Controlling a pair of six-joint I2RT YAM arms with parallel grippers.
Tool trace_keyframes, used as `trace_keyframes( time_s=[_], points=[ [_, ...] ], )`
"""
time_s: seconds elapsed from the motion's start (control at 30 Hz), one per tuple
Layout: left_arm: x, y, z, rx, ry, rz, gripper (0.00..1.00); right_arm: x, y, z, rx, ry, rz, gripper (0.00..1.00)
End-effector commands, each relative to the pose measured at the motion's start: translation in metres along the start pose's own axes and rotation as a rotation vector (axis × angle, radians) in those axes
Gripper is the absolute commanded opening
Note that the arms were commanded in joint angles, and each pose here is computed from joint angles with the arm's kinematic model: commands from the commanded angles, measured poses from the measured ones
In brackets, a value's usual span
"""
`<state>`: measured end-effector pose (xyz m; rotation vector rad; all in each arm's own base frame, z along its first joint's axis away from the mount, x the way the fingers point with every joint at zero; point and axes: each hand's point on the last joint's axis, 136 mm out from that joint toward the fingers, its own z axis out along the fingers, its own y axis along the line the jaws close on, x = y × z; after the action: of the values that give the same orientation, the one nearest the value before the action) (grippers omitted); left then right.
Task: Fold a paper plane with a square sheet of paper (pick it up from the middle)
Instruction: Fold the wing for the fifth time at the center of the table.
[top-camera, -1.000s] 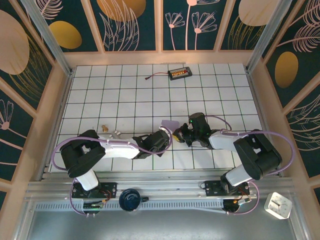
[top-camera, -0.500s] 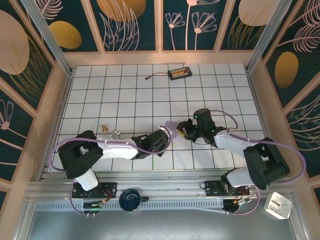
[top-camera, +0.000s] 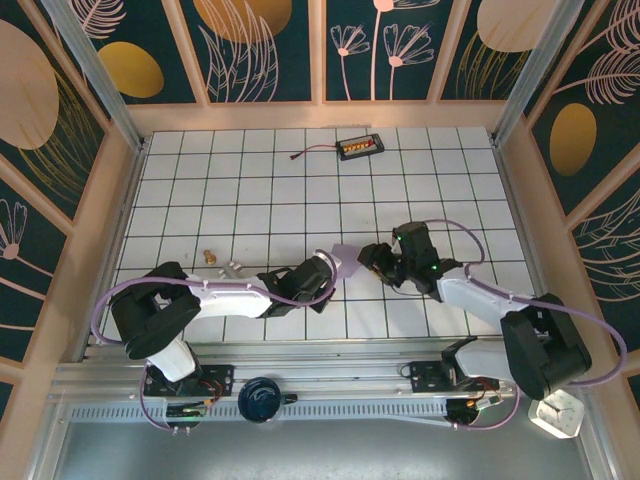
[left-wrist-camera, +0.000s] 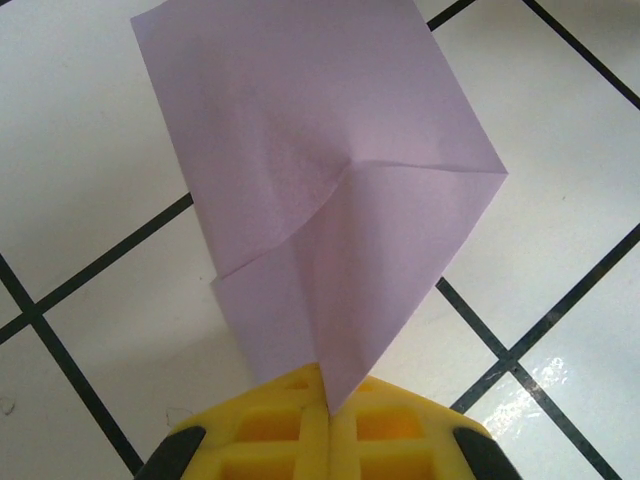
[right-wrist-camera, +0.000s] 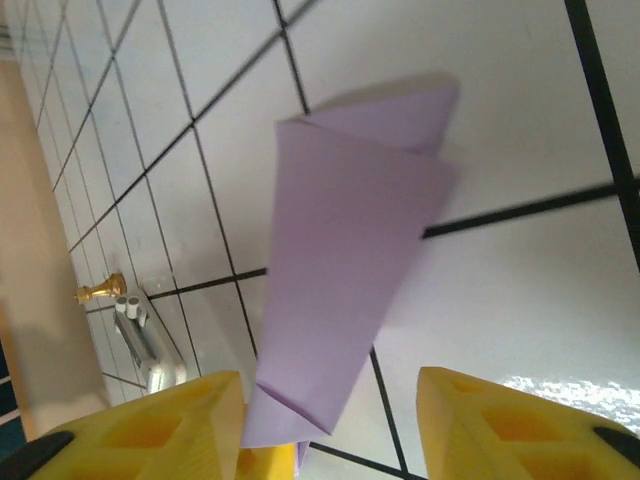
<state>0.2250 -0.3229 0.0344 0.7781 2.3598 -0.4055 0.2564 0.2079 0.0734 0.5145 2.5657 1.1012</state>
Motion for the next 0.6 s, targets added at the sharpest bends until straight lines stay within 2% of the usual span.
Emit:
trace_keyframes(
  time_s=[0.0, 0.33, 0.57],
  points=[
    [-0.001, -0.003, 0.003, 0.018, 0.002, -0.018, 0.03, 0.005, 0.014, 0.009, -0.081, 0.018, 0.036, 0.52],
    [-0.001, -0.003, 0.001, 0.025, 0.003, -0.020, 0.03, 0.005, 0.004, 0.030, -0.082, 0.009, 0.106, 0.57],
    [0.000, -0.004, 0.001, 0.029, 0.005, -0.016, 0.04, 0.001, 0.001, 0.040, -0.074, 0.002, 0.121, 0.54]
  ],
)
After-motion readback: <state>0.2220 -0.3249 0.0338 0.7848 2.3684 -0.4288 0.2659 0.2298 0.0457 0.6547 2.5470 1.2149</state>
